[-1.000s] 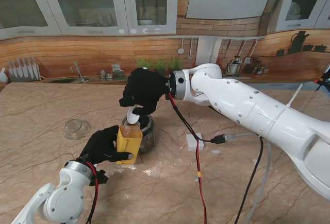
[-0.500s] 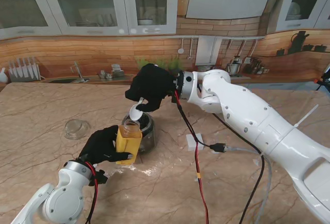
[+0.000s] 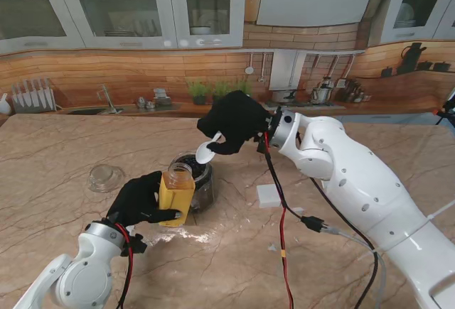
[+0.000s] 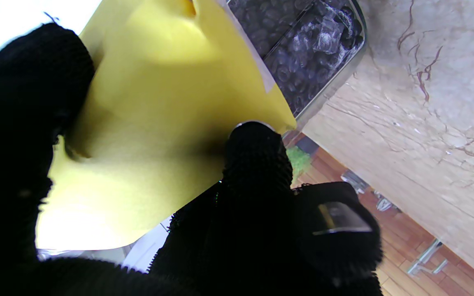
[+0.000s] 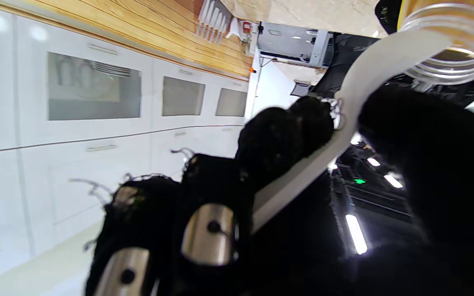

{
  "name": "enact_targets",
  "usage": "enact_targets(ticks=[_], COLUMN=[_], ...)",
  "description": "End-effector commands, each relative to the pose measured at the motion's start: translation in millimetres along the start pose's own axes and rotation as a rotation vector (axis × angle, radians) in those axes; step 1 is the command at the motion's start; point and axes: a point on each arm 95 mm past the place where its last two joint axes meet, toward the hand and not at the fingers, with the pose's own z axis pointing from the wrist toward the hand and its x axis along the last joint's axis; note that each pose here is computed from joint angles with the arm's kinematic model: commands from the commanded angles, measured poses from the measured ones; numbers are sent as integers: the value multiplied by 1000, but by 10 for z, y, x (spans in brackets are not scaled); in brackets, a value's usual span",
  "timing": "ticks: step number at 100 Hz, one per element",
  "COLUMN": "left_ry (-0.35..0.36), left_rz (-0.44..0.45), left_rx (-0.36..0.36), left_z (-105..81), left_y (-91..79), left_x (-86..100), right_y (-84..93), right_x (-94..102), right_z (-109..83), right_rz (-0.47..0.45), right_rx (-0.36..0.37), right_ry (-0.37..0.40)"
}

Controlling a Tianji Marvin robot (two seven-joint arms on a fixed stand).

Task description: Portion coffee beans from the glass jar into the coffee jar

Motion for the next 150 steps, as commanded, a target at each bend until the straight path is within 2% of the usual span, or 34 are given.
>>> enact_targets(ticks=[1,41,54,107,134,150], left_ry=[6,19,24,30,32,31], left_rz=[-7,-13,-14,-23,-25,-26], left_rx=[1,1,-1,-3,-6,-6], left_z=[-25,-37,-46,-55,-68,-75], left_y=[13,13,19,37,46,50], left_x=[28,53,68,103,116,116], right_y=[-53,-140,-212,-623,-864,-1044], right_x=[22,47,106,532,845,1050], right_z=[-98,-670,-839,-1346,-1464,-1540], right_rz=[8,87,105,143,185,212], right_rx=[12,63,82,150,174,213], right_ry=[-24,-253,-299,-411,-454,-483])
